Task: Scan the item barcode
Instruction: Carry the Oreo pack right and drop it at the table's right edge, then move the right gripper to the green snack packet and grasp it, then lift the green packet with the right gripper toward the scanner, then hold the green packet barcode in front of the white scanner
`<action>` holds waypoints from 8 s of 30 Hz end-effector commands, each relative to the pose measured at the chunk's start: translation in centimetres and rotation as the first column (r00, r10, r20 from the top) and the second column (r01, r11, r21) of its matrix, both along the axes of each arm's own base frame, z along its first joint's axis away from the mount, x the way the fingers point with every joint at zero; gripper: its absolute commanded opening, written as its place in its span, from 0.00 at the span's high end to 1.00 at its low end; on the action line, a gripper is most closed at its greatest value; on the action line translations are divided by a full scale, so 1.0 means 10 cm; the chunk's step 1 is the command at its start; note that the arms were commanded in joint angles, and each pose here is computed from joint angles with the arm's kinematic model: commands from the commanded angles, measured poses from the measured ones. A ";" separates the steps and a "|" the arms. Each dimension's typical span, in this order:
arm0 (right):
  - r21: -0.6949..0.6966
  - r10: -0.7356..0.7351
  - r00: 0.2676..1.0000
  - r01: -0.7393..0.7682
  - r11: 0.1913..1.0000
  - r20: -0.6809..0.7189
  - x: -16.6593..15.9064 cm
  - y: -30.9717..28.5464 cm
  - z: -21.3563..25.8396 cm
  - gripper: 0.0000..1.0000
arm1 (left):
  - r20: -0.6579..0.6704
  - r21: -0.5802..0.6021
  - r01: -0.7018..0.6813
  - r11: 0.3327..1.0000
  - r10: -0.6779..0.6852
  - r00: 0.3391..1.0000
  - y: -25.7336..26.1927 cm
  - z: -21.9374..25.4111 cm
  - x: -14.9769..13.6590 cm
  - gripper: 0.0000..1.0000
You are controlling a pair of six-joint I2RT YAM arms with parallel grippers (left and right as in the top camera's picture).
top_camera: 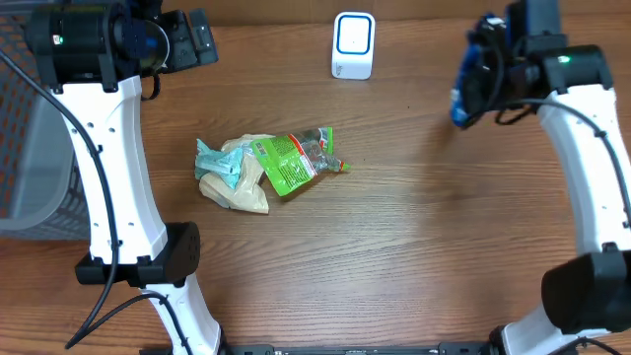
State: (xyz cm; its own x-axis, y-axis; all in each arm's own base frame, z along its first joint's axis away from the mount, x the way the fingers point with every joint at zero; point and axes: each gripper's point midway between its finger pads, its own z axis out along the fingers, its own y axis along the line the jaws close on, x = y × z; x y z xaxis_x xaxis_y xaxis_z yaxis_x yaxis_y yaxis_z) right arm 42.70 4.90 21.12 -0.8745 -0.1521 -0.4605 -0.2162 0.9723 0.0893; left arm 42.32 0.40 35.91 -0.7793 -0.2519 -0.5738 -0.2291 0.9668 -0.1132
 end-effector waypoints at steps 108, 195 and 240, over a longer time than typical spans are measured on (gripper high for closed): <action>0.258 -0.137 0.940 0.223 0.940 -0.312 -0.42 2.10 -1.67 0.96 | 0.018 -0.001 0.009 1.000 -0.009 1.000 -0.06 0.07 -0.04 0.00; 0.397 0.477 0.671 -0.731 0.555 0.568 -0.75 1.57 1.94 0.96 | 0.017 -0.002 0.009 1.000 -0.009 1.000 -0.06 0.07 -0.04 0.00; -0.481 0.071 0.839 0.238 0.844 0.539 1.18 1.17 0.31 0.96 | 0.018 -0.002 0.009 1.000 -0.009 1.000 -0.06 0.07 -0.04 0.00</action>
State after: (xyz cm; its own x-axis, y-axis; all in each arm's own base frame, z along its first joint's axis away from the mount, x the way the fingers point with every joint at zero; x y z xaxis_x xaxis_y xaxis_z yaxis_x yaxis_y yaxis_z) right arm 53.06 19.14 22.54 -0.5766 -0.3313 -0.7468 -0.1374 0.9404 -0.3111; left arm 42.32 0.28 35.91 -0.7800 -0.2495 -0.5739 -0.2264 0.9675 -0.1129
